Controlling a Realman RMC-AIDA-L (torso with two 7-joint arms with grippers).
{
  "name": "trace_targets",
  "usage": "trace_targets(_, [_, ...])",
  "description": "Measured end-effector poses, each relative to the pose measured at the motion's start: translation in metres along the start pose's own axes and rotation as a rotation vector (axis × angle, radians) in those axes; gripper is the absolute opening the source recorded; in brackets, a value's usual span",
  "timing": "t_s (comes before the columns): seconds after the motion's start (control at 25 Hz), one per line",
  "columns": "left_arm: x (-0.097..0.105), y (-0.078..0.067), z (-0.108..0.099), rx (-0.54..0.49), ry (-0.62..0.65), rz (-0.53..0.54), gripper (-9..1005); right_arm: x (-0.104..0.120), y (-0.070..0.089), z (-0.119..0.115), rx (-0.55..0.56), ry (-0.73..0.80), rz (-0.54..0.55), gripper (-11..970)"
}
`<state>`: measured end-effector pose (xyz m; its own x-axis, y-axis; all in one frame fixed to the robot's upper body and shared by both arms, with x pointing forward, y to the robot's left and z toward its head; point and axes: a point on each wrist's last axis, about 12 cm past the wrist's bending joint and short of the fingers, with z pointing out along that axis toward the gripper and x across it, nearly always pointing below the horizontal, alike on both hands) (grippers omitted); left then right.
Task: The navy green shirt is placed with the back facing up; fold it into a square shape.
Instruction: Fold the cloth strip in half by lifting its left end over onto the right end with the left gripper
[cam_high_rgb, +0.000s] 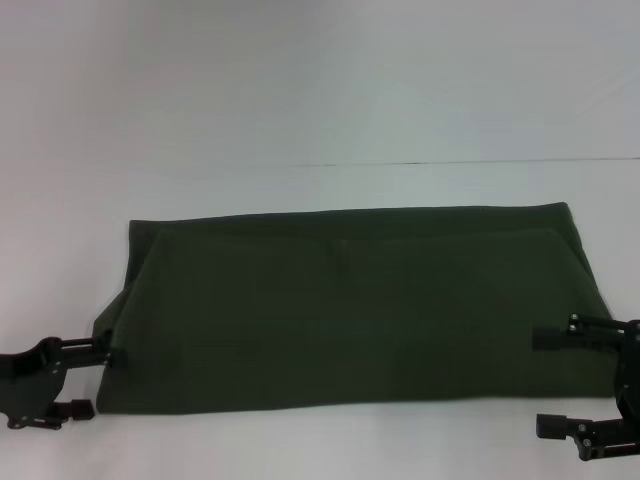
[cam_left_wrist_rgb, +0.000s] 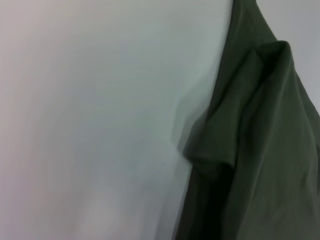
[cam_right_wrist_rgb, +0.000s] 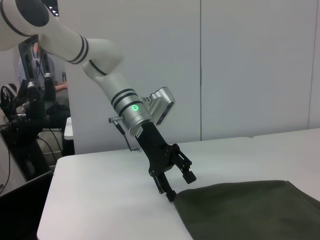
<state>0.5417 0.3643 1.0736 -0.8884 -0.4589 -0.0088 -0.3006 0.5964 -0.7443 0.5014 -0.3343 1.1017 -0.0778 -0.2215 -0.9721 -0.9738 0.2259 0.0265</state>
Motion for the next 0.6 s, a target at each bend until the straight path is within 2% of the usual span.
trace_targets(0.6, [0.0003,-0.0003,0.0095,-0.006,0.000,-0.029,905,0.0007,0.0011,-0.0015,0.005,-0.004,0.005,914])
